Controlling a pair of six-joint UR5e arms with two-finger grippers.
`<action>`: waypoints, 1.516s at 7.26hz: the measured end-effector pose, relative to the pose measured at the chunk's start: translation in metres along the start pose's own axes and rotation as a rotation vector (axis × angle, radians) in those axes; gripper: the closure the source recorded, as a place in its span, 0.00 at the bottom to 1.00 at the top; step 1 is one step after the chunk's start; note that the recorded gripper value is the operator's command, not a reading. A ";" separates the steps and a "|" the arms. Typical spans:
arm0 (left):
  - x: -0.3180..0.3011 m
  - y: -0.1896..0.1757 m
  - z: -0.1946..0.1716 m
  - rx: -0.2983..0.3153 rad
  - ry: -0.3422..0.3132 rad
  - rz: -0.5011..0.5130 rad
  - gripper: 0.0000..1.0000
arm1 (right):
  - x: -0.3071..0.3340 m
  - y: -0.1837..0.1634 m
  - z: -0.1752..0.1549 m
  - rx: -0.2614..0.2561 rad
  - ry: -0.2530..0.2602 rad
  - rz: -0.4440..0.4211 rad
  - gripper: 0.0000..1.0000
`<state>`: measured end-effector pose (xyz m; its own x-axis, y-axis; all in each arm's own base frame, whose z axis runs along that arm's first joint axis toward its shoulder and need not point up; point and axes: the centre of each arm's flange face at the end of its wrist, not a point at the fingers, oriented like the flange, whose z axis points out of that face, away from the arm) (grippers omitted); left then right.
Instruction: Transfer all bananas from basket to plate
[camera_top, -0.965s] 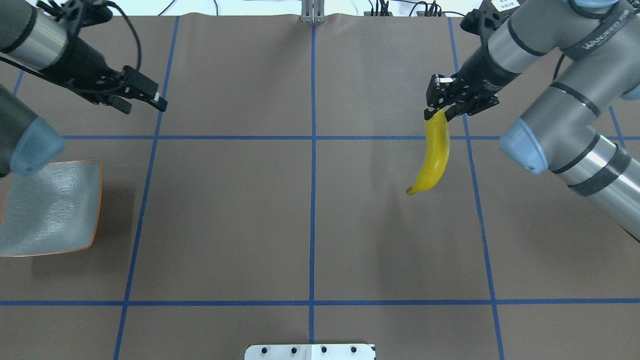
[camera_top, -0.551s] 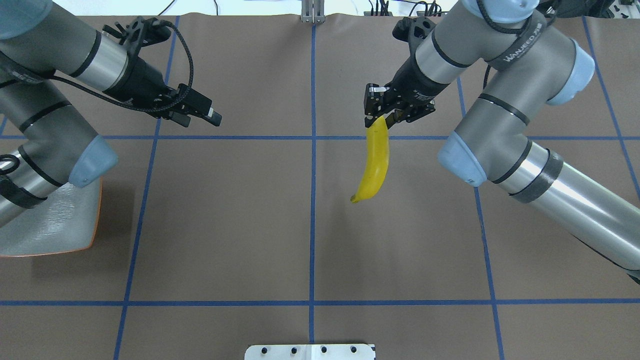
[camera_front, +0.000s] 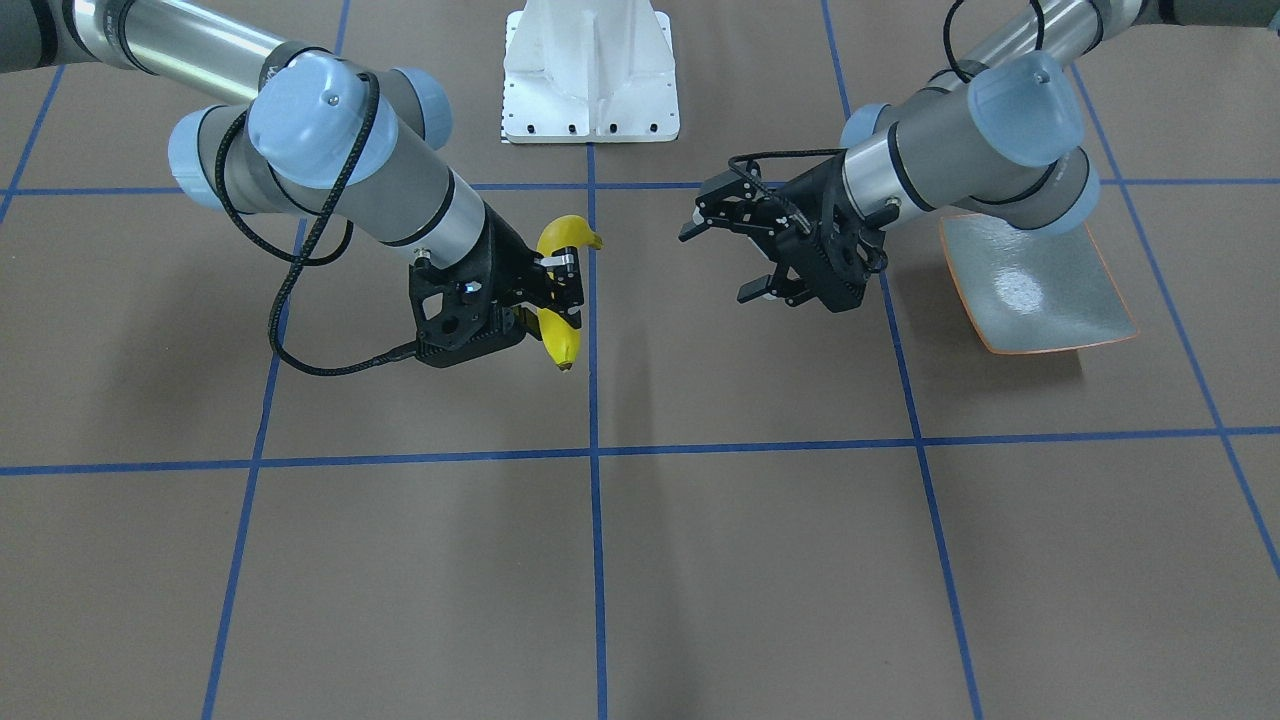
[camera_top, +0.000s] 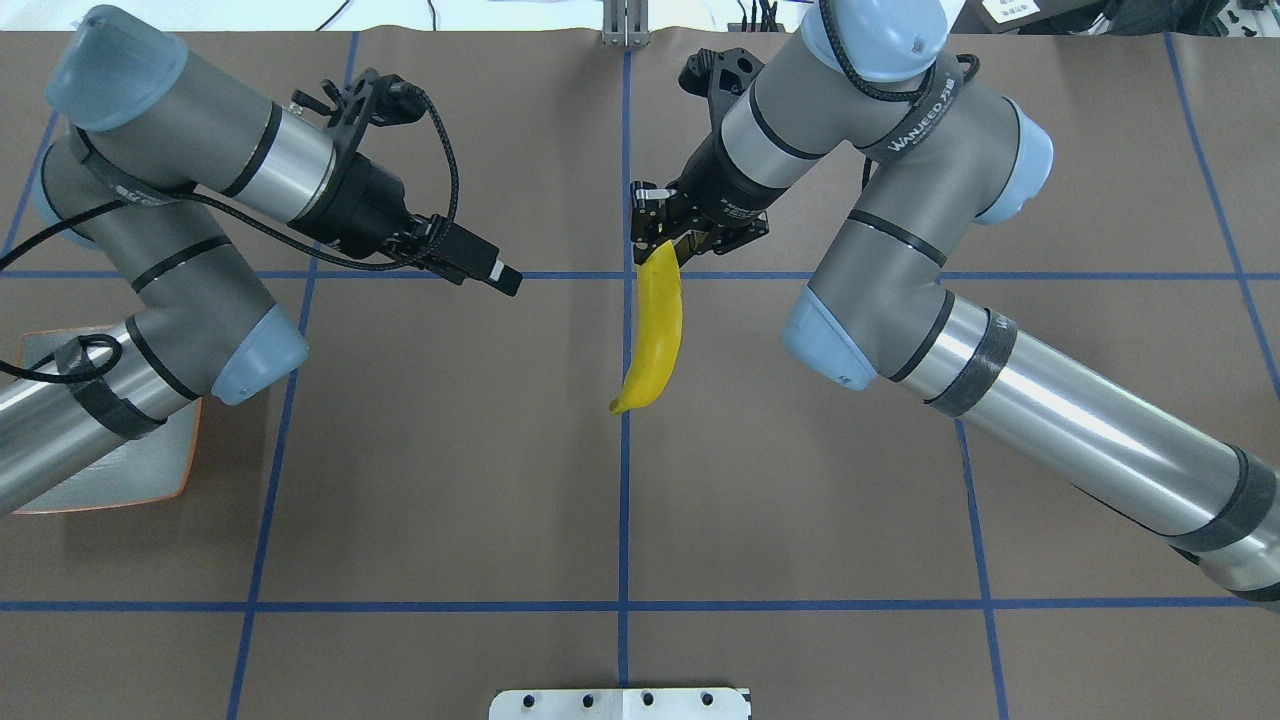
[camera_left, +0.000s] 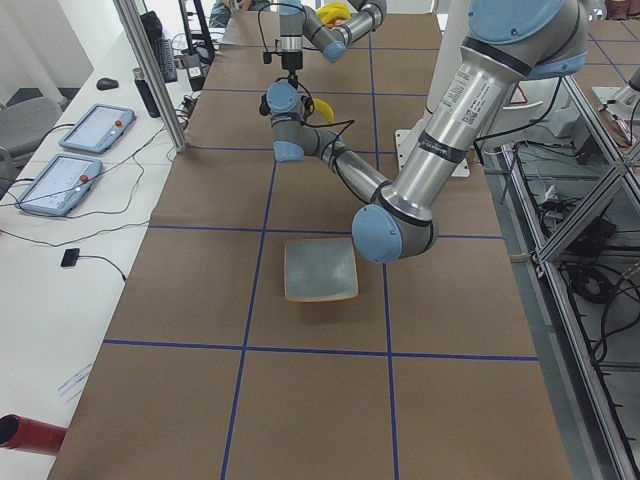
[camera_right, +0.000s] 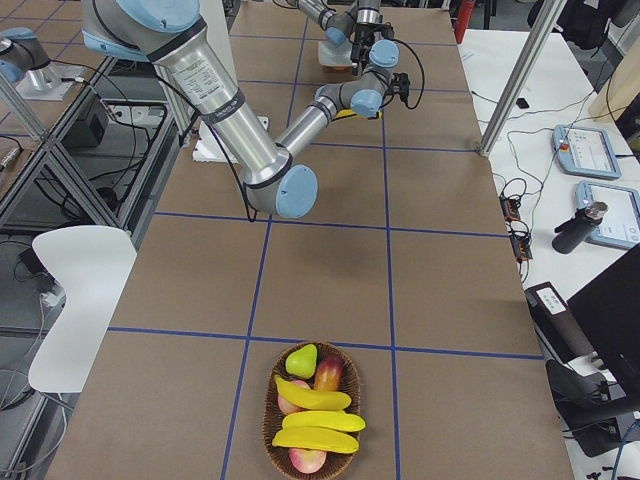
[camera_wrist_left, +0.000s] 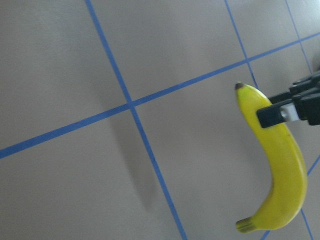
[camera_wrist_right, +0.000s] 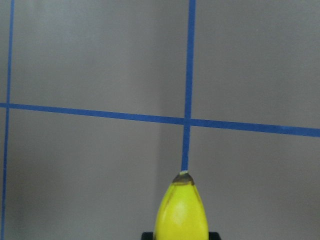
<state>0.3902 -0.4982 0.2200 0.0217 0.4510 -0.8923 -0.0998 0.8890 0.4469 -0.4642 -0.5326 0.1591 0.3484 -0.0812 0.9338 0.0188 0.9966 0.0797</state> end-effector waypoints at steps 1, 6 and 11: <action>0.013 0.002 0.010 -0.007 0.026 0.024 0.01 | -0.010 0.001 0.006 0.015 -0.022 0.005 1.00; 0.038 0.012 0.034 0.000 0.084 0.024 0.02 | -0.042 0.008 0.009 0.056 -0.118 0.088 1.00; 0.037 0.016 0.042 -0.012 0.087 0.020 0.56 | -0.051 0.009 0.004 0.054 -0.142 0.111 1.00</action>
<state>0.4310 -0.4635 0.1966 -0.0669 0.4594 -0.8857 -0.1116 0.8787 0.4642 -0.4860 -0.5200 0.1136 0.2097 0.0248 0.9774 -0.0642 0.9979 -0.0115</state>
